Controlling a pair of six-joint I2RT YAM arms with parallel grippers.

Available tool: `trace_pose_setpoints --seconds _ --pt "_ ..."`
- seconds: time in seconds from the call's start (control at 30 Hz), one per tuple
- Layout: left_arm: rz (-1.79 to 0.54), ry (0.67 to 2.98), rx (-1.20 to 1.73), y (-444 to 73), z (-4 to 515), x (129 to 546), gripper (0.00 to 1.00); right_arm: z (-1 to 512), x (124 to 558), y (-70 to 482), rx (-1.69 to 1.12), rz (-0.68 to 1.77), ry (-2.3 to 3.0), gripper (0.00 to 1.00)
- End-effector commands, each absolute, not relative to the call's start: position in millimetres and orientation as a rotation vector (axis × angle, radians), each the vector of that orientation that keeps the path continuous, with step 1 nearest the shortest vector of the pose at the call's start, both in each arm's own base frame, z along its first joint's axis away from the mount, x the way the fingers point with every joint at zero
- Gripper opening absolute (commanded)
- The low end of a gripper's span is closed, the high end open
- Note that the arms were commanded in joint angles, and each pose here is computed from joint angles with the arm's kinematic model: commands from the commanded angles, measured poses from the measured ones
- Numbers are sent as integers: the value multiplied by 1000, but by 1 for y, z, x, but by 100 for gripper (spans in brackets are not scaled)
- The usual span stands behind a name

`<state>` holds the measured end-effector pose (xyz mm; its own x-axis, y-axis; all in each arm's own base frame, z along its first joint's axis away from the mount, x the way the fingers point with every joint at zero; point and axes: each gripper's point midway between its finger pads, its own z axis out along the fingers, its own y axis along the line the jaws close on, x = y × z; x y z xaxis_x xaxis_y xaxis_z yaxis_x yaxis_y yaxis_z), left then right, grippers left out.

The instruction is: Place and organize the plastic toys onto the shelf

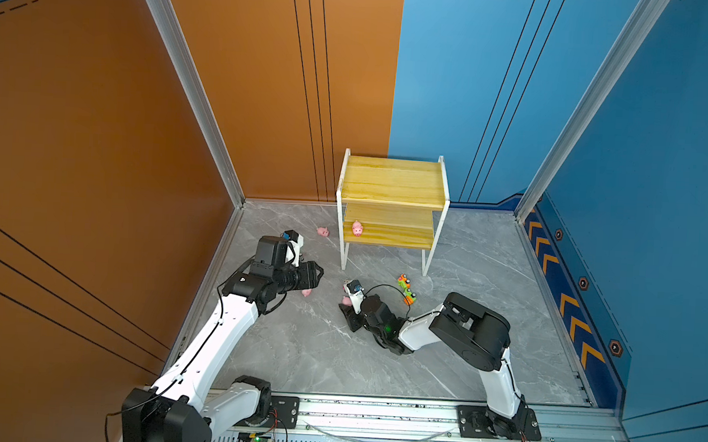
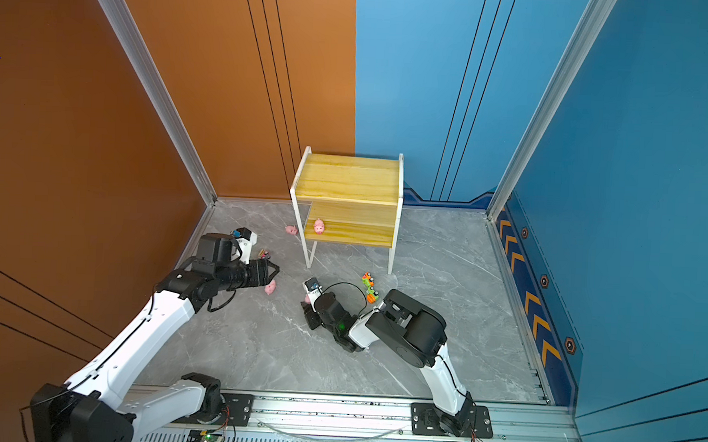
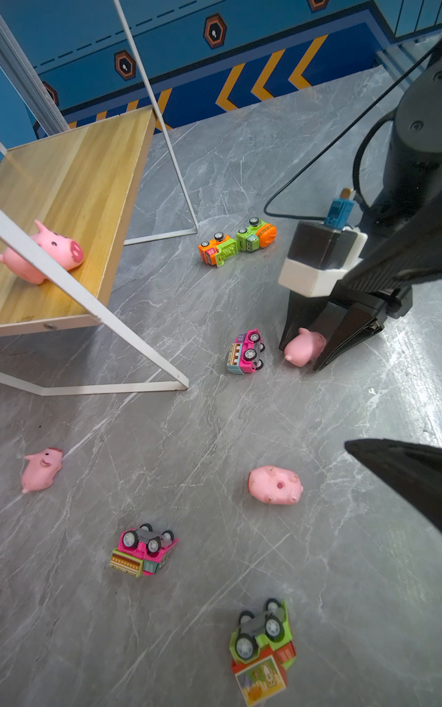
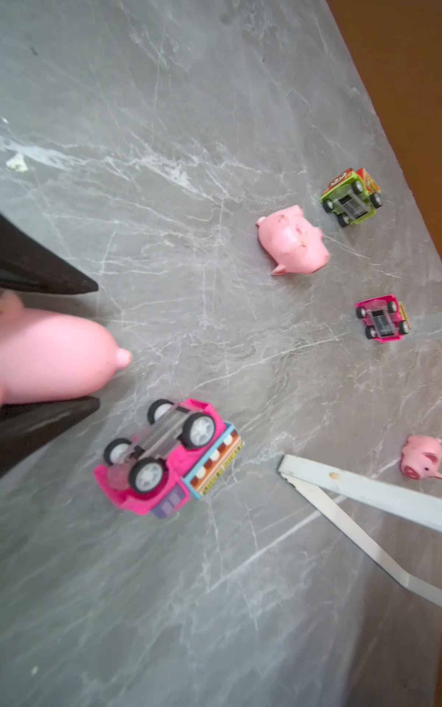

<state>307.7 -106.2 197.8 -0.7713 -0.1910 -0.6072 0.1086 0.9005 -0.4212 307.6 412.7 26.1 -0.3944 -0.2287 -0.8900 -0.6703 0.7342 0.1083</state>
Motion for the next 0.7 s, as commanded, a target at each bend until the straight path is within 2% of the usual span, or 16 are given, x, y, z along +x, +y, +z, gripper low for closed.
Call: trace_pose_setpoints --seconds 0.0,0.37,0.67 --pt "-577 2392 -43 -105 192 308 63 12 305 413 -723 558 2013 43" --pt "-581 2393 -51 -104 192 309 63 23 299 414 -738 560 1973 30" --pt "-577 2390 -68 -101 193 310 63 92 303 410 -657 591 1866 24"
